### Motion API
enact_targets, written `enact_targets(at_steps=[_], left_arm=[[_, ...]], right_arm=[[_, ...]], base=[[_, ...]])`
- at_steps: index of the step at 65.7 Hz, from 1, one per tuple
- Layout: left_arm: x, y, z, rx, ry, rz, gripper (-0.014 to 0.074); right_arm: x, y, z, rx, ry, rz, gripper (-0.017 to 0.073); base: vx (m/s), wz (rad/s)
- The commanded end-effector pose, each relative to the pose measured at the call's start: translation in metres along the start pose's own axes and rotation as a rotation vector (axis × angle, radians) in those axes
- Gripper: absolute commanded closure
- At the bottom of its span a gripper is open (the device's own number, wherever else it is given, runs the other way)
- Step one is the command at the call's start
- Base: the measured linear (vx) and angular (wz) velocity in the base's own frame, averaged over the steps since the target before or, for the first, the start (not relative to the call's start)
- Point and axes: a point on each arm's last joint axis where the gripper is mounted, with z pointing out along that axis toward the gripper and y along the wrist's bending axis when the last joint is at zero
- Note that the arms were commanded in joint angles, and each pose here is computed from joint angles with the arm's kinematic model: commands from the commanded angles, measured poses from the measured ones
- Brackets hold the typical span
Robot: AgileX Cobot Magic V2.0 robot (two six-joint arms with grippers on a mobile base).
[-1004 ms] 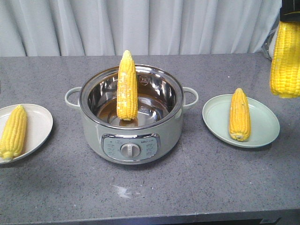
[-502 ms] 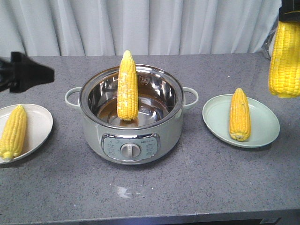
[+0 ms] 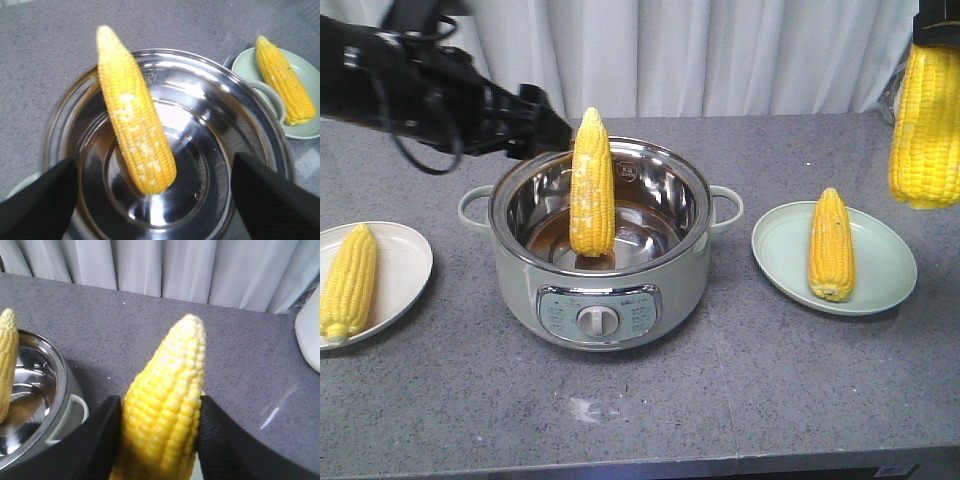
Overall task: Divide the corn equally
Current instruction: 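Reach the left gripper into the pot to the last cob, then grasp the last cob with the left gripper and lift it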
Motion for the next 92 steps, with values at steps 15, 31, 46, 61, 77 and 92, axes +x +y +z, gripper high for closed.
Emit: enact_targets(at_steps=[15, 31, 46, 61, 77, 92], left_arm=[[-0.021, -0.028, 0.037, -0.028, -0.103, 0.0, 0.0007], [-0.012, -0.018, 0.073, -0.11, -0.053, -0.04, 0.0007], [-0.005, -0.014, 0.096, -0.119, -0.024, -0.048, 0.0007], [0.001, -0.011, 0.113, -0.123, -0.007, -0.049, 0.0007], [0.002, -0.009, 0.123, -0.123, -0.004, -0.049, 0.0043], [0.002, -0.009, 0.122, -0.122, -0.008, -0.049, 0.0267]], right_arm=[[-0.012, 0.0, -0.018, 0.018, -0.121, -0.002, 0.0442], [-0.012, 0.0, -0.018, 0.018, -0.12, -0.002, 0.0442], [-0.012, 0.0, -0.018, 0.017, -0.12, -0.001, 0.0442], [-0.012, 0.0, -0.018, 0.017, -0.12, -0.001, 0.0442], [-0.012, 0.0, -0.018, 0.016, -0.118, -0.001, 0.0441], [-0.012, 0.0, -0.018, 0.015, -0.118, -0.001, 0.044]], base=[[0.0, 0.0], [0.0, 0.0], [0.0, 0.0], [0.0, 0.0], [0.0, 0.0], [0.0, 0.0]])
